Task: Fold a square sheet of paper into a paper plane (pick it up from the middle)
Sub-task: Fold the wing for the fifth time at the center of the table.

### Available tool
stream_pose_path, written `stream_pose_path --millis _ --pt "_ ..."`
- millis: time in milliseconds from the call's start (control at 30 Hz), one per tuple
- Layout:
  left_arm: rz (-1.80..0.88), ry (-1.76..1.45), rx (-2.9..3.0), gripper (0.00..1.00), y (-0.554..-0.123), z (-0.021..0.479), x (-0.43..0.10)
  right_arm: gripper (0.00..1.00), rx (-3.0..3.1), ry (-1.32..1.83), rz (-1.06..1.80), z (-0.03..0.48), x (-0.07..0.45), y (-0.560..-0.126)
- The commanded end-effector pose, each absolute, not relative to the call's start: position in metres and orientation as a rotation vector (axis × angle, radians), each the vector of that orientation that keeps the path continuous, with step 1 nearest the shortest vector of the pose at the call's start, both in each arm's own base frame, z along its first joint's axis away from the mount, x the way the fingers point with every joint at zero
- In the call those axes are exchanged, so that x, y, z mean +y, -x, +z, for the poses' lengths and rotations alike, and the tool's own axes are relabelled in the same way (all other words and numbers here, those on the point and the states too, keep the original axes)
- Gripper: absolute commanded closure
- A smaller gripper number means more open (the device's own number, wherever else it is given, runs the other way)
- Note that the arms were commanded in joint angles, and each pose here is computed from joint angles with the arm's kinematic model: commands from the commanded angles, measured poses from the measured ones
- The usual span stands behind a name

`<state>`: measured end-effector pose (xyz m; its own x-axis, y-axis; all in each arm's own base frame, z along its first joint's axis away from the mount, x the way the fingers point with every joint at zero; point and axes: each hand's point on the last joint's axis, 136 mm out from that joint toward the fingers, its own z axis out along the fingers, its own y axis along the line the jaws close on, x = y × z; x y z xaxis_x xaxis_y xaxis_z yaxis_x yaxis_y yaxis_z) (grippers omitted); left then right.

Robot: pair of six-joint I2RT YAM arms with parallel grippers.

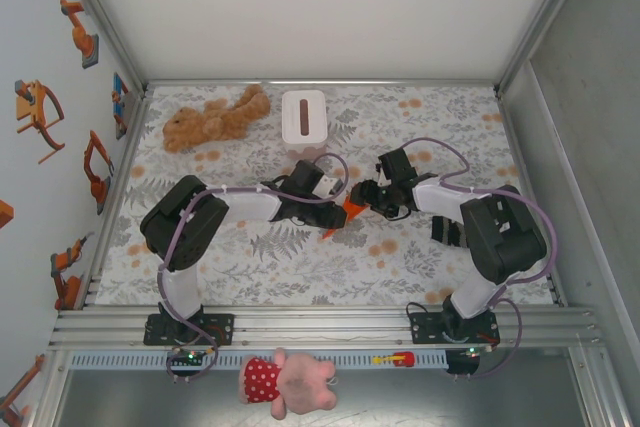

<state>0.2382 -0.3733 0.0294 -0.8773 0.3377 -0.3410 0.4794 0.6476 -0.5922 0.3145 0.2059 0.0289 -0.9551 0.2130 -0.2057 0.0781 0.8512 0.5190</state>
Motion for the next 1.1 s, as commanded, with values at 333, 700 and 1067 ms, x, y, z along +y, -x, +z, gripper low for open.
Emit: stream_pose_path --millis 333,700,1067 --pt "-1.012 -0.634 2.679 0.68 -0.236 0.040 -0.367 0.37 2.896 -0.252 0.590 -0.003 0.184 -0.294" --pt "-1.028 -0.599 2.684 0.71 -0.238 0.042 -0.364 0.37 2.901 -0.250 0.591 -0.004 0.183 -0.292" --pt "-1.024 -0.614 2.746 0.83 -0.232 0.019 -0.363 0.38 2.902 -0.265 0.588 -0.006 0.182 -0.291"
